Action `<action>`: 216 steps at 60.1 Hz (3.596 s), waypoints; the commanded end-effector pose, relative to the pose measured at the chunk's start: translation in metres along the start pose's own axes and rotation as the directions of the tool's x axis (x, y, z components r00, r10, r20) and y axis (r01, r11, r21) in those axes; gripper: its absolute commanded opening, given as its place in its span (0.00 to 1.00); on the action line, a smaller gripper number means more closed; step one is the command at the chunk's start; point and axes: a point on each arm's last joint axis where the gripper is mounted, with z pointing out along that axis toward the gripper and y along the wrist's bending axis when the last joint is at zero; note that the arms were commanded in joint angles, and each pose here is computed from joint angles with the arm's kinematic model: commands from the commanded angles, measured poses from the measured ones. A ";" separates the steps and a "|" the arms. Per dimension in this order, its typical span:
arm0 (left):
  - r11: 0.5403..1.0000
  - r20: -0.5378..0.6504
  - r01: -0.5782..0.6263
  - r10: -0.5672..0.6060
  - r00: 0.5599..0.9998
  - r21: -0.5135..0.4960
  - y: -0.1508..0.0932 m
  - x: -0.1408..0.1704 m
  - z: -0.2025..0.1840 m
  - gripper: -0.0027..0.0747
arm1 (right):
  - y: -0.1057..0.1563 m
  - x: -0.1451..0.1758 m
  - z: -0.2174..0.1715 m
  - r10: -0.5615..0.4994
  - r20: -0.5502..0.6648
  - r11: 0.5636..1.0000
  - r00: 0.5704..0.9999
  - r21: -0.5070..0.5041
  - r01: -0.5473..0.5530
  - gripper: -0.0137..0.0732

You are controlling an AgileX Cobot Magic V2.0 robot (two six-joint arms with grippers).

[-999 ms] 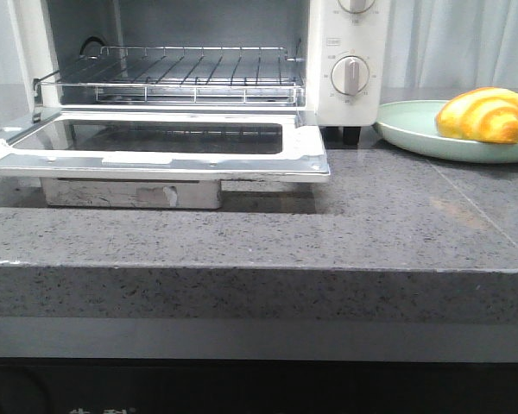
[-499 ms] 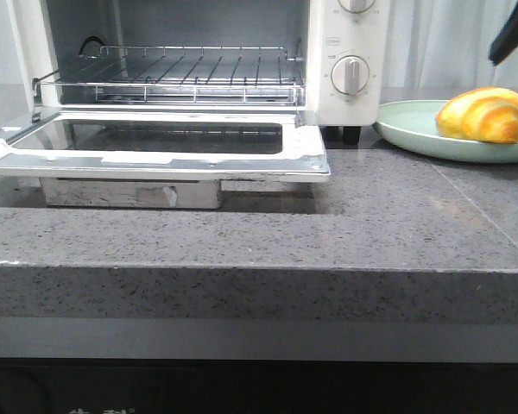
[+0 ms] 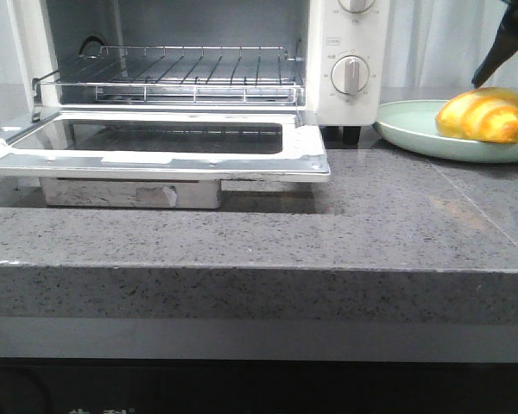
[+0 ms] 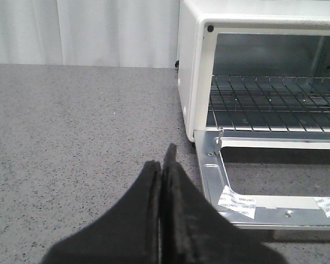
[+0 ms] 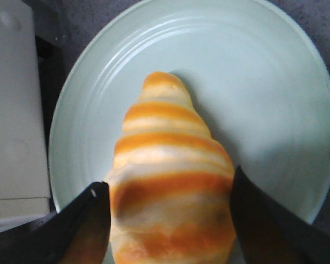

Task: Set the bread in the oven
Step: 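Lower the right gripper onto the croissant on the green plate and grasp it, then lift the croissant with the right gripper and carry it into the oven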

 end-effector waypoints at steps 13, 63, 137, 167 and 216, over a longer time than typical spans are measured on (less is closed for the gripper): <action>1.000 0.093 0.009 -0.009 0.996 -0.003 0.000 -0.015 -0.002 0.01 | 0.005 -0.010 0.001 0.023 0.029 0.999 0.999 -0.024 -0.022 0.72; 1.000 0.093 0.009 -0.009 0.996 -0.003 0.000 -0.015 -0.002 0.01 | 0.026 -0.013 -0.059 0.009 0.110 0.991 0.994 -0.132 0.006 0.14; 1.000 0.093 0.009 -0.009 0.996 -0.003 0.000 -0.015 -0.002 0.01 | 0.207 0.076 -0.022 -0.194 0.121 0.814 0.974 -0.534 0.229 0.14; 1.000 0.093 0.009 -0.009 0.996 -0.003 0.000 -0.015 -0.002 0.01 | 0.222 0.073 0.015 -0.172 0.150 0.823 0.974 -0.521 0.226 0.26; 1.000 0.093 0.009 -0.009 0.996 -0.003 0.000 -0.015 -0.002 0.01 | 0.224 0.067 -0.016 -0.204 0.158 0.796 0.966 -0.547 0.258 0.70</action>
